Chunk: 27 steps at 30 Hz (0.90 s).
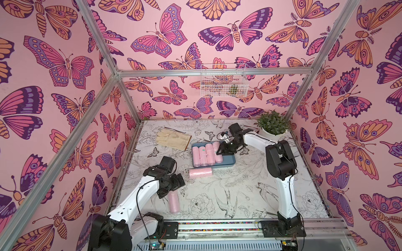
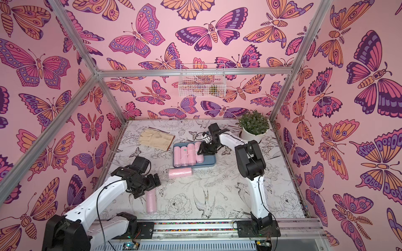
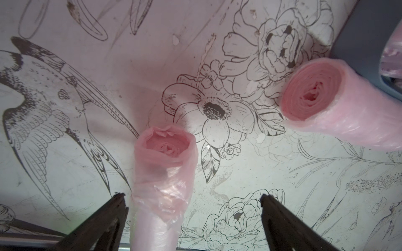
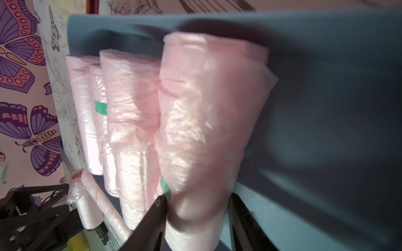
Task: Put the roll of trash bags into the storage box
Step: Pick up the roll of trash bags from the center of the board.
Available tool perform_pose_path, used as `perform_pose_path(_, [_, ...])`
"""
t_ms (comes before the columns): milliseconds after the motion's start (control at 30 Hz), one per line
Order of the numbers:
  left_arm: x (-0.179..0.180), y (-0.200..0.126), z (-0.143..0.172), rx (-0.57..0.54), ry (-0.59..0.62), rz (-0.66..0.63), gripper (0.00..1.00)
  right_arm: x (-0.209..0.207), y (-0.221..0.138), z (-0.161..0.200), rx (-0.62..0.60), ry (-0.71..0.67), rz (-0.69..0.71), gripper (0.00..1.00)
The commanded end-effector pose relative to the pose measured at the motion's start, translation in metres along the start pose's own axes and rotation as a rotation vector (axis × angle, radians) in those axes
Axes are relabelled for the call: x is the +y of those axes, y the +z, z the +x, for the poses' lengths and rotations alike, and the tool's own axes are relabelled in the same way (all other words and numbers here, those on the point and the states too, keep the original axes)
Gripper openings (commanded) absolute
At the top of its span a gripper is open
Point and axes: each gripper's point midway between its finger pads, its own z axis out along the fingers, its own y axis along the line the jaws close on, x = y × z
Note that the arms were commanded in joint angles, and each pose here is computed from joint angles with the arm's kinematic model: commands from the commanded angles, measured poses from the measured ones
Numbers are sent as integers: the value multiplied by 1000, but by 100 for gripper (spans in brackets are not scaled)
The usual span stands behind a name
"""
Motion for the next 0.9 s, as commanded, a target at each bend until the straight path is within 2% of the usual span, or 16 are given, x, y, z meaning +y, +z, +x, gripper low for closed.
perform_pose_path(0, [11,6,8,31,-13,-51,100,5,16,1,18,-2,-30,48])
perform_pose_path(133, [11,8,10,48,-10,-55,100,5,16,4,28,4,-29,51])
perform_pose_path(433, [10,15,15,89,-6,-68,100,4,-20,-1,-36,-3,30,69])
perform_pose_path(867, [19,27,38,143,-20,-117,98,-4,-79,-6,-147,19,58,72])
